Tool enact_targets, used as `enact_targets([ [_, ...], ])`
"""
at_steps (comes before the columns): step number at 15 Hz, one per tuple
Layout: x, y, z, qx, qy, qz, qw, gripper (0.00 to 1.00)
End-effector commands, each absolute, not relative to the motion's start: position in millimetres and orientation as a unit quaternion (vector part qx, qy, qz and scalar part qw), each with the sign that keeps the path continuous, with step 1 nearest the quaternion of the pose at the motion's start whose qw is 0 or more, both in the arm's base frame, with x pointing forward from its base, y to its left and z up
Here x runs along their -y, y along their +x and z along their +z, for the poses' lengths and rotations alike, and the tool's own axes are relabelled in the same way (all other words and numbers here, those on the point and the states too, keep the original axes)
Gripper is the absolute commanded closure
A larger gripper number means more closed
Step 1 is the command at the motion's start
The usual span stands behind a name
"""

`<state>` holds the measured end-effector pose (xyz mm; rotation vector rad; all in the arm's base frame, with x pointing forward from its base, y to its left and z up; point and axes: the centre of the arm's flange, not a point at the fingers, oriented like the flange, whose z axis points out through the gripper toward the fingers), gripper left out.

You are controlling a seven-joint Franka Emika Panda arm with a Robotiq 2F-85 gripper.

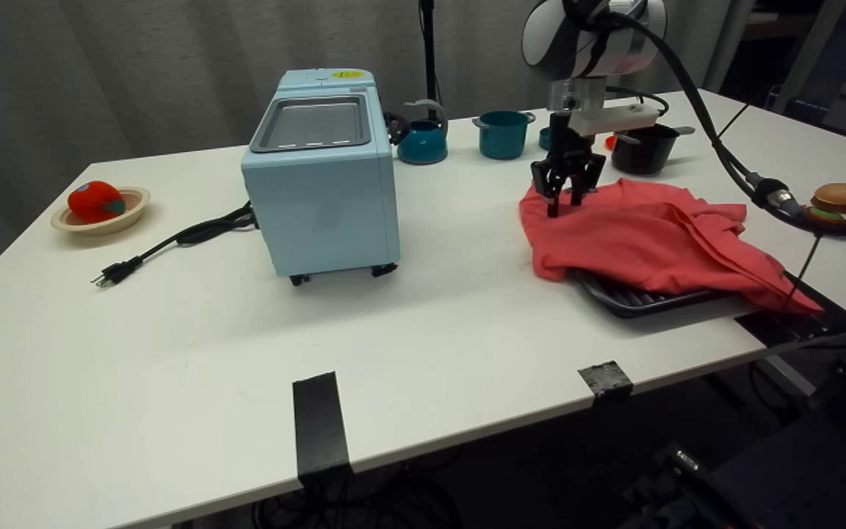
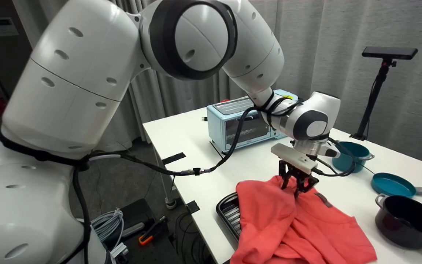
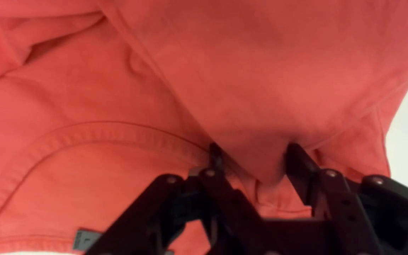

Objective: Spread the clothe

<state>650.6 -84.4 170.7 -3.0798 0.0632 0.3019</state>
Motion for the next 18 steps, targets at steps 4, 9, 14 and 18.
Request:
enact_targets([
  [4,83,659,177,-0.021,-0.995,0.099,0.021,0.54],
  [9,85,654,178,-0.026,-0.995,0.099,0.016,0.38],
  [14,83,648,182,-0.031,-0.994,0.103,0.019,0.02],
  [18,81,641,177,-0.041,-0.992,0.121,0.024,0.02],
])
